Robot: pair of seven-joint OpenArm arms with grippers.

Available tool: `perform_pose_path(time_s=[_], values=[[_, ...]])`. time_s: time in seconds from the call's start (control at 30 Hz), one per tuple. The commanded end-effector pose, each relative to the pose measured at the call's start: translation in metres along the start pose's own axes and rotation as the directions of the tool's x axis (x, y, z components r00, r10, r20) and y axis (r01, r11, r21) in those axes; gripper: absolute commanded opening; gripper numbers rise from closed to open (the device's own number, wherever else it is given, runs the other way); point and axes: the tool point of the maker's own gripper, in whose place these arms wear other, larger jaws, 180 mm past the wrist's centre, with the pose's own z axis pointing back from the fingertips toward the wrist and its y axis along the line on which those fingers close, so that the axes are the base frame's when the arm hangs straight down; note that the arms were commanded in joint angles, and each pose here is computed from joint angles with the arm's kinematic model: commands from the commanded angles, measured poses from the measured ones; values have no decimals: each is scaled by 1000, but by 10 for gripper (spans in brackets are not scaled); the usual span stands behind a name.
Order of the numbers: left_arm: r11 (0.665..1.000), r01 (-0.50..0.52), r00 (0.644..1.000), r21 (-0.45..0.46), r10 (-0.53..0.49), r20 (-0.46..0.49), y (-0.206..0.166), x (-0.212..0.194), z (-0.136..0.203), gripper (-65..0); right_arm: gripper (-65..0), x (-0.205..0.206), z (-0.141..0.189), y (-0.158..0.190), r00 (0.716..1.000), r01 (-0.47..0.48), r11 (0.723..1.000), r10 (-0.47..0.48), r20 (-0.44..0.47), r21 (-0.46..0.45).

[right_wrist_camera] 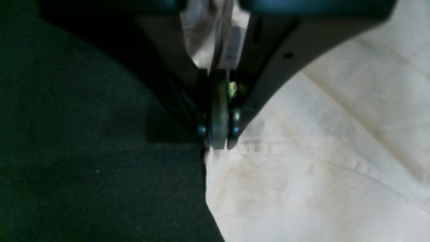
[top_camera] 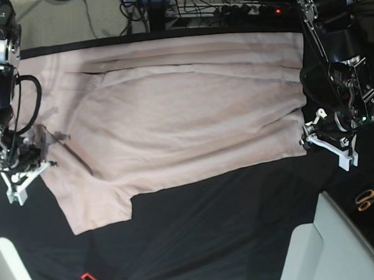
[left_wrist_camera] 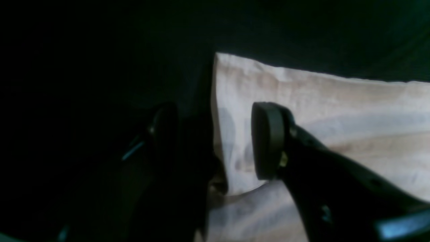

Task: Fold the T-shirt properly
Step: 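Hold the side edges with both grippers and tighten the grip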

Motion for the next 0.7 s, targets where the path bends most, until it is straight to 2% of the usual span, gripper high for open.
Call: perform_pose_path(time_s=[0.0, 0.2, 0.3, 0.43, 0.57, 0.67], values=[[1000, -5, 999, -3, 5, 50, 2, 23, 2, -303, -650, 26, 7, -5, 998, -8, 1000, 8, 61, -5], [998, -61, 996, -9, 61, 62, 6, 30, -14, -303, -650, 26, 7, -5, 998, -8, 1000, 8, 61, -5], [996, -89, 995, -12, 89, 41, 7, 27, -21, -303, -650, 26, 7, -5, 998, -8, 1000, 8, 61, -5], [992, -123, 991, -3, 123, 61, 13, 18, -31, -304, -650, 26, 7, -5, 998, -8, 1000, 8, 61, -5], [995, -94, 995, 34, 93, 30, 17, 3, -42, -304, -650, 26, 7, -5, 998, -8, 1000, 8, 63, -5], [993, -117, 993, 20, 117, 0, 9, -7, -49, -309, -650, 26, 7, -5, 998, -8, 1000, 8, 63, -5]])
